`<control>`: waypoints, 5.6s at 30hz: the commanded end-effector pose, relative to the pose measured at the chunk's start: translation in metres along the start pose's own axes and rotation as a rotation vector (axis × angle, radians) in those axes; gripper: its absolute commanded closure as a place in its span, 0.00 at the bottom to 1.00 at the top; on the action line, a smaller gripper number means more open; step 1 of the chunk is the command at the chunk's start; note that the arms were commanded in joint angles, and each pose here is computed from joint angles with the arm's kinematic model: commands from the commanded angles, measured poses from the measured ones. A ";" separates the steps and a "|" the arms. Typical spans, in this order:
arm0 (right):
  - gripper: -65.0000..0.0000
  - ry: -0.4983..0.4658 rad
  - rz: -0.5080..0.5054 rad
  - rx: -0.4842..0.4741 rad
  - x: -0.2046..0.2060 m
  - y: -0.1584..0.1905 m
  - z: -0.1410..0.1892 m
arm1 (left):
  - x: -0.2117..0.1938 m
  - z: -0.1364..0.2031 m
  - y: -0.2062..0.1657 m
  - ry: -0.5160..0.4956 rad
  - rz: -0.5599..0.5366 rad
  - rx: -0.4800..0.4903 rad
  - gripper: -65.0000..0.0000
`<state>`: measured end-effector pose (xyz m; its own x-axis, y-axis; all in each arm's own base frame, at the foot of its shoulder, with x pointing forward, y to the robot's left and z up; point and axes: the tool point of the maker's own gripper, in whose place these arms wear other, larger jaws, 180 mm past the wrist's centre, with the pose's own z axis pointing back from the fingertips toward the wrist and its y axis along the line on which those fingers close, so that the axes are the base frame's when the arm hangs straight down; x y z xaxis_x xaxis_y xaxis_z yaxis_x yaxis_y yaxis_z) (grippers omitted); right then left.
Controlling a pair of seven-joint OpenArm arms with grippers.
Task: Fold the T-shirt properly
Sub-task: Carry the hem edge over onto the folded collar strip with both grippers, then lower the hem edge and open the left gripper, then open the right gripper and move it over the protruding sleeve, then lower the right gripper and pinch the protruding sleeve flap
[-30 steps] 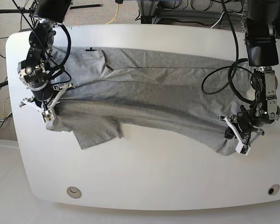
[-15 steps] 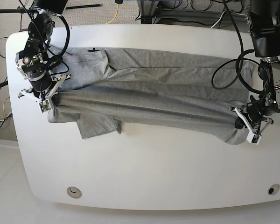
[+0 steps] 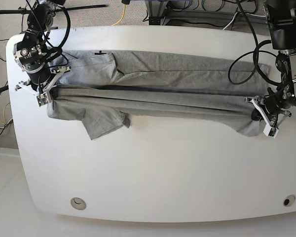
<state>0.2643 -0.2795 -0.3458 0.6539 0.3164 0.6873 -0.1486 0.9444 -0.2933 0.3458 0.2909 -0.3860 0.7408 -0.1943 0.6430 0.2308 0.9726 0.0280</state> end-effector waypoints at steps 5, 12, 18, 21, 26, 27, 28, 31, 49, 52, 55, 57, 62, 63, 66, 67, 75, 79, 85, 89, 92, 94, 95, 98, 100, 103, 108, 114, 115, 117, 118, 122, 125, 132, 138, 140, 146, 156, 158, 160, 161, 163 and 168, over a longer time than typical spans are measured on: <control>1.00 0.045 0.026 -0.063 -0.014 -0.015 0.009 | -0.005 0.017 0.032 0.009 0.008 0.094 0.98; 1.00 0.080 0.032 -0.051 -0.029 -0.011 0.013 | -0.024 0.028 0.046 0.102 0.038 0.110 0.98; 1.00 0.106 0.025 -0.040 -0.041 -0.006 0.015 | -0.025 0.033 0.047 0.107 0.016 0.102 0.98; 1.00 0.121 0.019 -0.033 -0.047 -0.002 0.016 | -0.029 0.035 0.044 0.112 -0.001 0.102 0.98; 1.00 0.158 -0.015 -0.012 -0.064 0.006 0.012 | -0.036 0.040 0.035 0.118 -0.027 0.097 0.98; 1.00 0.163 -0.019 -0.010 -0.066 0.007 0.012 | -0.037 0.040 0.034 0.119 -0.029 0.097 0.98; 1.00 0.176 -0.026 -0.004 -0.071 0.008 0.010 | -0.039 0.041 0.032 0.121 -0.033 0.095 0.98; 1.00 0.208 -0.044 0.010 -0.084 0.012 0.007 | -0.050 0.038 0.022 0.135 -0.025 0.076 0.98; 1.00 0.217 -0.062 0.027 -0.094 0.015 0.000 | -0.058 0.051 0.040 0.119 0.042 0.126 0.97; 0.98 0.217 -0.061 0.028 -0.094 0.015 0.000 | -0.055 0.058 0.052 0.109 0.047 0.153 0.97; 0.88 0.216 -0.060 0.028 -0.093 0.015 0.000 | -0.053 0.064 0.062 0.111 0.034 0.174 0.93; 0.79 0.211 -0.059 0.021 -0.091 0.013 0.001 | -0.051 0.066 0.064 0.109 0.034 0.179 0.86; 0.57 0.186 -0.051 0.010 -0.082 0.011 0.003 | -0.035 0.071 0.075 0.079 0.020 0.202 0.58; 0.52 0.181 -0.049 0.008 -0.080 0.011 0.003 | -0.034 0.071 0.076 0.077 0.019 0.204 0.53; 0.45 0.162 -0.040 0.001 -0.072 0.009 0.005 | -0.033 0.072 0.076 0.074 0.017 0.206 0.40; 0.45 0.157 -0.037 -0.001 -0.070 0.009 0.006 | -0.032 0.072 0.077 0.072 0.017 0.206 0.39; 0.44 0.052 0.009 -0.041 -0.029 0.000 0.016 | -0.014 0.073 0.078 0.032 0.007 0.211 0.39; 0.44 0.011 0.036 -0.057 -0.013 -0.004 0.023 | 0.008 0.083 0.070 -0.022 -0.050 0.220 0.39; 0.44 -0.031 0.054 -0.071 0.004 -0.007 0.027 | 0.033 0.086 0.039 -0.096 -0.092 0.199 0.39; 0.44 -0.041 0.053 -0.072 0.008 -0.007 0.026 | 0.033 0.088 0.025 -0.070 -0.100 0.191 0.39; 0.44 -0.065 0.047 -0.080 0.018 -0.010 0.024 | 0.032 0.082 0.009 -0.061 -0.093 0.159 0.39; 0.44 -0.082 0.041 -0.079 0.024 -0.010 0.021 | 0.029 0.076 -0.003 -0.058 -0.090 0.133 0.39; 0.44 -0.089 0.037 -0.078 0.028 -0.010 0.019 | 0.029 0.072 -0.008 -0.059 -0.084 0.120 0.39; 0.44 -0.110 0.028 -0.061 0.038 -0.006 0.010 | 0.026 0.066 -0.020 -0.061 -0.063 0.092 0.39; 0.44 -0.118 0.030 -0.037 0.047 -0.001 -0.002 | 0.012 0.060 -0.032 -0.040 -0.040 0.066 0.39; 0.44 -0.099 0.016 -0.018 0.052 0.000 -0.016 | 0.000 0.056 -0.042 -0.022 -0.019 0.043 0.39; 0.44 -0.061 0.018 0.011 0.059 -0.004 -0.039 | -0.015 0.053 -0.053 0.004 0.001 0.021 0.39; 0.44 -0.036 0.008 0.066 0.062 -0.002 -0.062 | -0.027 0.053 -0.057 0.029 0.012 0.013 0.39; 0.44 -0.028 0.006 0.081 0.061 -0.001 -0.066 | -0.030 0.053 -0.058 0.033 0.012 0.012 0.39; 0.44 -0.010 0.004 0.098 0.058 -0.001 -0.073 | -0.031 0.053 -0.056 0.037 0.012 0.014 0.39; 0.44 -0.003 0.005 0.102 0.057 -0.004 -0.075 | -0.031 0.054 -0.056 0.037 0.013 0.015 0.39; 0.44 0.034 -0.009 0.135 0.047 -0.001 -0.086 | -0.032 0.054 -0.055 0.040 0.010 0.018 0.39; 0.44 0.057 -0.022 0.158 0.041 0.003 -0.092 | -0.035 0.054 -0.051 0.054 -0.001 0.037 0.39; 0.43 0.087 -0.036 0.192 0.030 0.012 -0.097 | -0.039 0.054 -0.044 0.094 -0.040 0.091 0.39; 0.43 0.148 -0.029 0.214 0.020 0.022 -0.097 | -0.038 0.051 -0.049 0.097 -0.057 0.079 0.39; 0.43 0.153 -0.032 0.217 0.020 0.023 -0.097 | -0.037 0.050 -0.051 0.096 -0.061 0.075 0.39; 0.43 0.162 -0.042 0.236 0.025 0.035 -0.099 | -0.028 0.049 -0.049 0.077 -0.061 0.081 0.39; 0.43 0.168 -0.054 0.261 0.026 0.049 -0.101 | -0.026 0.049 -0.048 0.073 -0.061 0.082 0.39; 0.43 0.151 -0.055 0.258 0.035 0.047 -0.102 | -0.026 0.049 -0.048 0.073 -0.061 0.082 0.39; 0.43 0.142 -0.055 0.255 0.040 0.046 -0.102 | -0.026 0.049 -0.048 0.073 -0.061 0.082 0.39; 0.43 0.134 -0.056 0.252 0.044 0.044 -0.103 | -0.026 0.049 -0.048 0.073 -0.061 0.082 0.39; 0.43 0.122 -0.055 0.248 0.050 0.042 -0.103 | -0.026 0.049 -0.048 0.072 -0.060 0.083 0.39; 0.43 0.084 -0.055 0.234 0.069 0.034 -0.104 | -0.027 0.049 -0.048 0.074 -0.060 0.083 0.39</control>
<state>0.3622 -0.2290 -0.4016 0.7698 0.2650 0.5807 -0.2825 0.9572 -0.0624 0.2769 0.2521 -0.3773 0.7936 -0.2512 0.5541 0.2284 0.9672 0.1114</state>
